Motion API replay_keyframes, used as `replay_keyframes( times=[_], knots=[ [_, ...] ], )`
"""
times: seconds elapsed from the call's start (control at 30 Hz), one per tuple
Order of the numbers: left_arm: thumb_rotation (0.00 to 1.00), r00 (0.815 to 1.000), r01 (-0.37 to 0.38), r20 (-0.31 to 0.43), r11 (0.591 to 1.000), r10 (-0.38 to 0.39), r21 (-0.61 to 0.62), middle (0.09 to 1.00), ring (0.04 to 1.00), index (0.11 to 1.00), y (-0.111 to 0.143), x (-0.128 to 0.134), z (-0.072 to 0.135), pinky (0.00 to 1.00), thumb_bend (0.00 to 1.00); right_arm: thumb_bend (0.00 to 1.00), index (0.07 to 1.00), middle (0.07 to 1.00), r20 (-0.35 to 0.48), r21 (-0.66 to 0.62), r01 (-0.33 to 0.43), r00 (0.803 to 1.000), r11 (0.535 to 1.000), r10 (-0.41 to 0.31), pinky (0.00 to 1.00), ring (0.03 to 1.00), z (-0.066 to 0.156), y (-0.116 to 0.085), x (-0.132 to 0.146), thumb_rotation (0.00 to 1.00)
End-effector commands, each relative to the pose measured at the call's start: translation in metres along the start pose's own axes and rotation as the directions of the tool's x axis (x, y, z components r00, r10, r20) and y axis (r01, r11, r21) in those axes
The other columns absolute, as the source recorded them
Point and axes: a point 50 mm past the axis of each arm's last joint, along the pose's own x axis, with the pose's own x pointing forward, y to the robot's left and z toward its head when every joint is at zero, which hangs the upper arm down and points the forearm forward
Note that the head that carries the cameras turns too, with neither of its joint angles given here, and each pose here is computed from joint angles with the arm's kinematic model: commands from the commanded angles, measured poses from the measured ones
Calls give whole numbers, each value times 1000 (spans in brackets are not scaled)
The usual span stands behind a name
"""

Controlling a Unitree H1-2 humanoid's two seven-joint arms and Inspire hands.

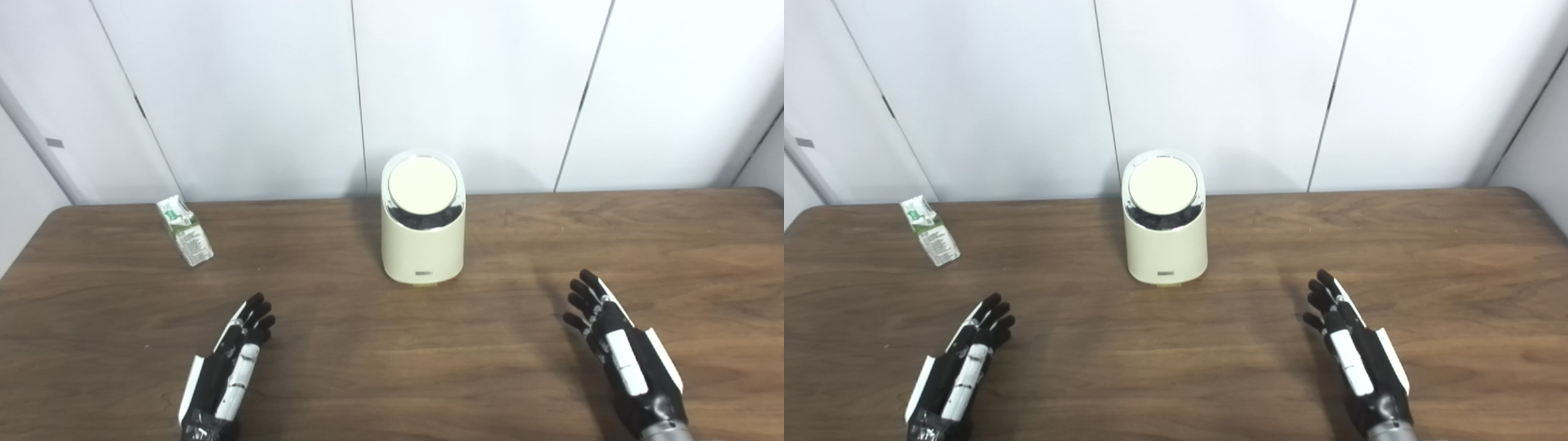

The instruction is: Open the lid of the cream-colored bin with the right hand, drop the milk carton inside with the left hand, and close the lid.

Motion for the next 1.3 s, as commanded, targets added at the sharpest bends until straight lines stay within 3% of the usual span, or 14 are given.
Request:
replay_keyframes(
  times=[0.0, 0.43, 0.8, 0.93, 1.27],
  knots=[
    [748, 1000, -4, -21, 1000, 4, -15, 920, 898, 955, -5, -8, -4, 925, 466, 630, 939, 929, 77, -12, -8, 997, 1000, 9, 861, 928, 10, -2, 1, 851],
    [691, 999, -21, -38, 1000, 20, -12, 914, 904, 956, -7, -11, -9, 922, 429, 645, 934, 931, 72, 2, -14, 997, 1000, 14, 880, 934, -1, 1, -3, 858],
    [699, 999, -5, -40, 1000, 6, 24, 925, 906, 969, -7, -11, -12, 926, 382, 636, 938, 931, 85, 0, -22, 996, 1000, 21, 859, 938, -7, 3, -5, 740],
    [654, 999, -5, -37, 1000, 6, 24, 922, 904, 963, -5, -10, -14, 929, 365, 651, 937, 927, 96, -28, -9, 995, 1000, 11, 843, 926, -4, 4, -3, 672],
    [636, 999, -1, -53, 999, 3, 39, 922, 904, 966, -3, -6, -23, 935, 358, 712, 933, 913, 165, -96, 12, 986, 995, 4, 780, 906, 15, 11, 25, 565]
  ],
)
